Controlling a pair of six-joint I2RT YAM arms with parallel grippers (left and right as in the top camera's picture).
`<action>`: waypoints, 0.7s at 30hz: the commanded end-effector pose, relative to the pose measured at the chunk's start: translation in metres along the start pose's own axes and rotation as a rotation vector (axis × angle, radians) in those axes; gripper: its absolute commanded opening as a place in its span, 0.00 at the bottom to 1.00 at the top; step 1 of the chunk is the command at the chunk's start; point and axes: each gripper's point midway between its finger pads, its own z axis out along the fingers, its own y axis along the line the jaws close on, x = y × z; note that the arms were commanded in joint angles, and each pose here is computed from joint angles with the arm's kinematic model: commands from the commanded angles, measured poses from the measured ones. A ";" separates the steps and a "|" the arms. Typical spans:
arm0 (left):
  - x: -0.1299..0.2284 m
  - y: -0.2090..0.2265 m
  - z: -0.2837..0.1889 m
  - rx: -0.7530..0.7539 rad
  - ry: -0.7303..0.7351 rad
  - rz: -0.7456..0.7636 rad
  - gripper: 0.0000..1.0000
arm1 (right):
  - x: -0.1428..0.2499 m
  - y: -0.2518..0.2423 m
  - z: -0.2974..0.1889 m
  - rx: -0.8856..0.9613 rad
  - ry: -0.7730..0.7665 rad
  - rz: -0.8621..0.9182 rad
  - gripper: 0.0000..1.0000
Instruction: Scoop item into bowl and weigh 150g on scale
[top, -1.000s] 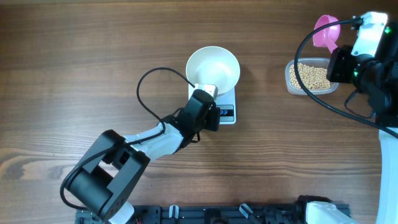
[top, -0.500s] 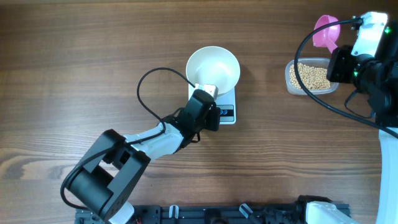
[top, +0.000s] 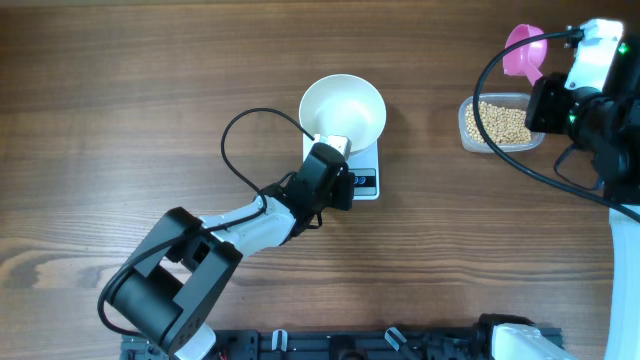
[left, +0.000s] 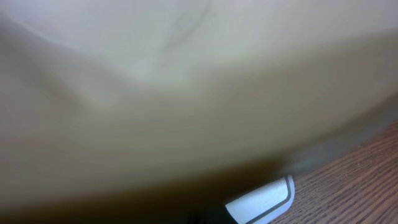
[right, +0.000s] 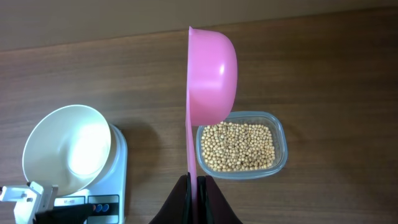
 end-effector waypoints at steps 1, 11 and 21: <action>0.032 0.018 0.009 -0.059 0.096 -0.007 0.04 | -0.007 -0.003 -0.009 0.020 -0.030 -0.012 0.04; 0.031 0.019 0.009 -0.061 0.093 -0.010 0.04 | -0.003 -0.004 -0.009 0.020 -0.016 -0.011 0.04; -0.021 -0.036 -0.048 0.146 -0.042 0.011 0.04 | 0.005 -0.004 -0.009 0.020 0.016 0.004 0.04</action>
